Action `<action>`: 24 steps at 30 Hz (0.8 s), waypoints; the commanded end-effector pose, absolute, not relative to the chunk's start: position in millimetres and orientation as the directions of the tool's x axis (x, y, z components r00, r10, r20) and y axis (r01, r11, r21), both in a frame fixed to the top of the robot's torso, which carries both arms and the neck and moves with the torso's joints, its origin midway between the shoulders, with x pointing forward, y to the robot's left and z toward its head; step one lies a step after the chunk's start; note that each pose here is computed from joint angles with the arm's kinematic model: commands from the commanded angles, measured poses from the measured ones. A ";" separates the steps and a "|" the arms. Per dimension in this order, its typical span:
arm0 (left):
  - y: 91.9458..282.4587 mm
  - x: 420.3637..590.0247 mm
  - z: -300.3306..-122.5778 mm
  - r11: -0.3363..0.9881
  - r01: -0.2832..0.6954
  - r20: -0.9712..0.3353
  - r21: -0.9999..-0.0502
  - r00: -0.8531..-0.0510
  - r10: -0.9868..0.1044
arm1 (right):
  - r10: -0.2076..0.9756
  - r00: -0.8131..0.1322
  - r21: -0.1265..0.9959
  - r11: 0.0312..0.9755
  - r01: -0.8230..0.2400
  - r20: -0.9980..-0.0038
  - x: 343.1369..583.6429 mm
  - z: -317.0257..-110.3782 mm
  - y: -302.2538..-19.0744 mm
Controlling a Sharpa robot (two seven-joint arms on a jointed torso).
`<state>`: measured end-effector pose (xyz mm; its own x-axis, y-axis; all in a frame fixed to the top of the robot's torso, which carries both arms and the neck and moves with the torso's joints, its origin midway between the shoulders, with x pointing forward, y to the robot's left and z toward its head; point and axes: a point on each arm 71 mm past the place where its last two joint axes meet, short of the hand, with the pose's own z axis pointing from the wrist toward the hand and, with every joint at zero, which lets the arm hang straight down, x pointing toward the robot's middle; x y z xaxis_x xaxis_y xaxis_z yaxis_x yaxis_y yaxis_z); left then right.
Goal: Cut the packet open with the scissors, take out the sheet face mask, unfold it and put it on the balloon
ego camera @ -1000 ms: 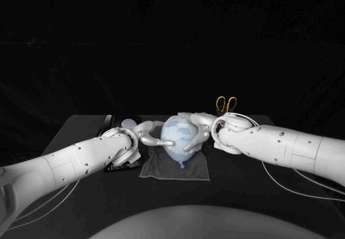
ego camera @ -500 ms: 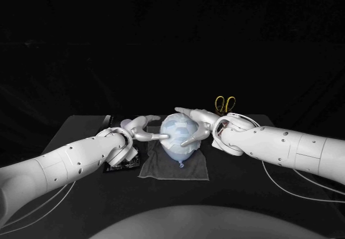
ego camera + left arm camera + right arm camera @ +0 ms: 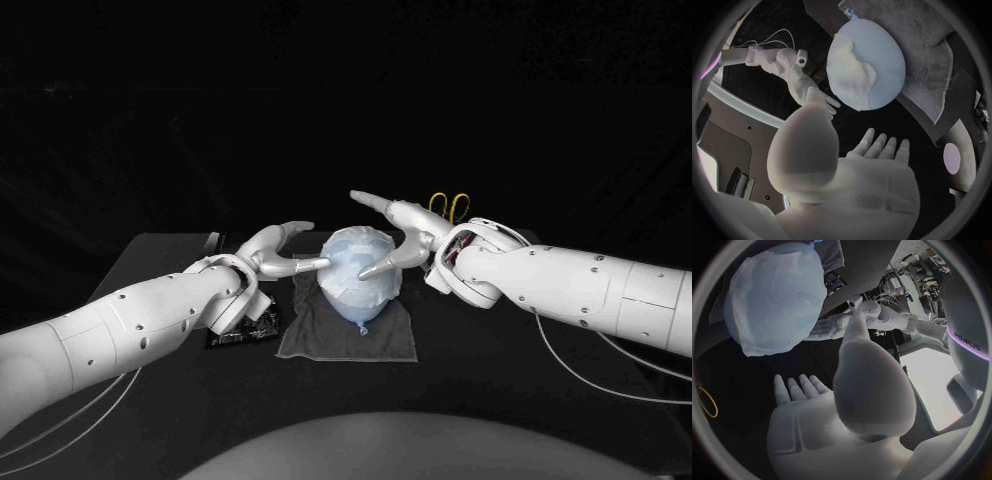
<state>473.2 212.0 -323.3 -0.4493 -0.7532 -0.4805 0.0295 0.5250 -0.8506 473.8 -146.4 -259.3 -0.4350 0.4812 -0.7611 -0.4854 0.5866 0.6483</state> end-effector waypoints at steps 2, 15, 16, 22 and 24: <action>219.4 476.3 -313.5 0.391 -0.028 -0.343 -0.920 -0.422 -0.839 | 0.573 -0.434 0.719 0.535 -0.444 -0.695 475.2 -250.6 -160.3; 254.7 486.9 -278.0 0.010 -0.047 0.003 -0.999 -0.275 -0.962 | 0.923 -0.255 0.955 0.256 -0.150 -0.288 481.1 -236.9 -237.5; 255.2 486.8 -276.8 -0.012 -0.048 0.025 -0.999 -0.262 -0.965 | 0.932 -0.242 0.960 0.243 -0.135 -0.270 482.1 -237.7 -241.5; 253.4 485.5 -272.2 -0.100 -0.049 0.108 -0.994 -0.186 -0.977 | 0.960 -0.198 0.980 0.188 -0.066 -0.197 488.3 -248.0 -258.6; 252.0 485.7 -270.7 -0.105 -0.048 0.112 -0.993 -0.171 -0.979 | 0.964 -0.192 0.982 0.178 -0.056 -0.185 489.4 -249.6 -260.6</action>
